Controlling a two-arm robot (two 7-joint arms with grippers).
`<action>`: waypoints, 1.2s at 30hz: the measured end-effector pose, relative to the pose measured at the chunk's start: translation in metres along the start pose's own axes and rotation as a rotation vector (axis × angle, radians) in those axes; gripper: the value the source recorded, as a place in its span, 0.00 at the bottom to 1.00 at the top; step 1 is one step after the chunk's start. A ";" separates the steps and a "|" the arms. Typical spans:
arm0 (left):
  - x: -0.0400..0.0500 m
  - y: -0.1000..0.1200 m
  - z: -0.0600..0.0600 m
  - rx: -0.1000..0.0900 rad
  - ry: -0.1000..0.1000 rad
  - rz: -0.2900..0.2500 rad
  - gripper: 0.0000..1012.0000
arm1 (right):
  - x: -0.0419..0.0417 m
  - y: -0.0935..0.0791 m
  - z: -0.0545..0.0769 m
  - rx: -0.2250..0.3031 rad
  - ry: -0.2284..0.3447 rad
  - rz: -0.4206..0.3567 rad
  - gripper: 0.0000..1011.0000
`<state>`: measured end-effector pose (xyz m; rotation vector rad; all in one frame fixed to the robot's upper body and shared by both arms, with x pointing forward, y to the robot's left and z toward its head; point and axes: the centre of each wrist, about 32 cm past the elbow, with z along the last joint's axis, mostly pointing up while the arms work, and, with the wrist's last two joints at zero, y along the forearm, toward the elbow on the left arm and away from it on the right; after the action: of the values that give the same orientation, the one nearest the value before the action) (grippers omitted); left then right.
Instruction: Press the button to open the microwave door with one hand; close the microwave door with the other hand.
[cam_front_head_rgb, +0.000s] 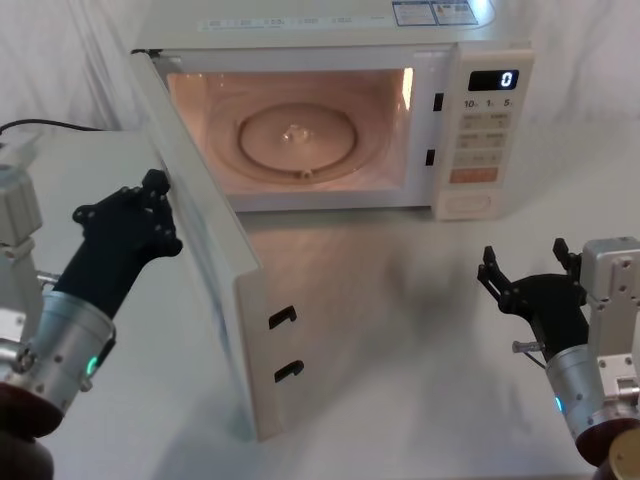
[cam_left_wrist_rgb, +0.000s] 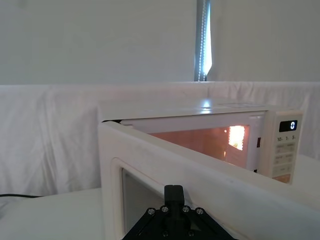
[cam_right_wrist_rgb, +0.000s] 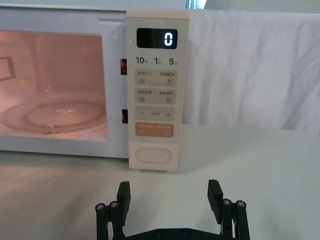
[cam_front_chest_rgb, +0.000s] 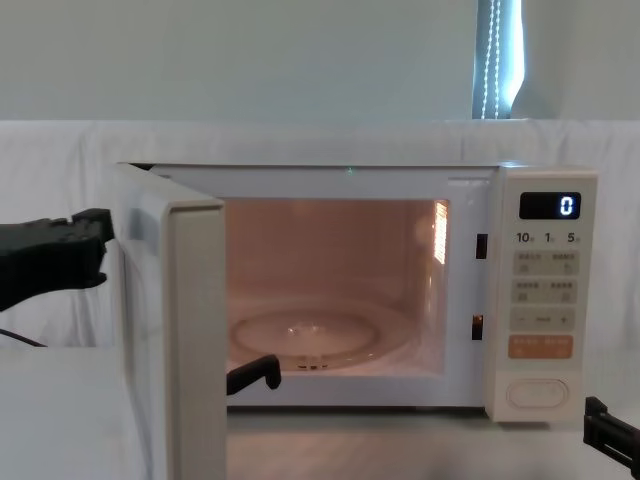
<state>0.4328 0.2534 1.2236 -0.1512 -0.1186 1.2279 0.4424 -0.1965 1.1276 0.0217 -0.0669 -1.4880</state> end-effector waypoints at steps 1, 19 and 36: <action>0.0000 -0.002 0.000 0.001 0.000 -0.003 0.00 | 0.0000 0.000 0.000 0.000 0.000 0.000 0.99; -0.0028 -0.037 -0.018 -0.005 -0.014 -0.055 0.00 | 0.0000 0.000 0.000 0.000 0.000 0.000 0.99; -0.0187 -0.070 -0.021 -0.028 -0.002 -0.115 0.00 | 0.0000 0.000 0.000 0.000 0.000 0.000 0.99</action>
<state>0.4955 0.2115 1.2150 -0.1655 -0.1443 1.1120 0.4424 -0.1965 1.1276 0.0217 -0.0669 -1.4880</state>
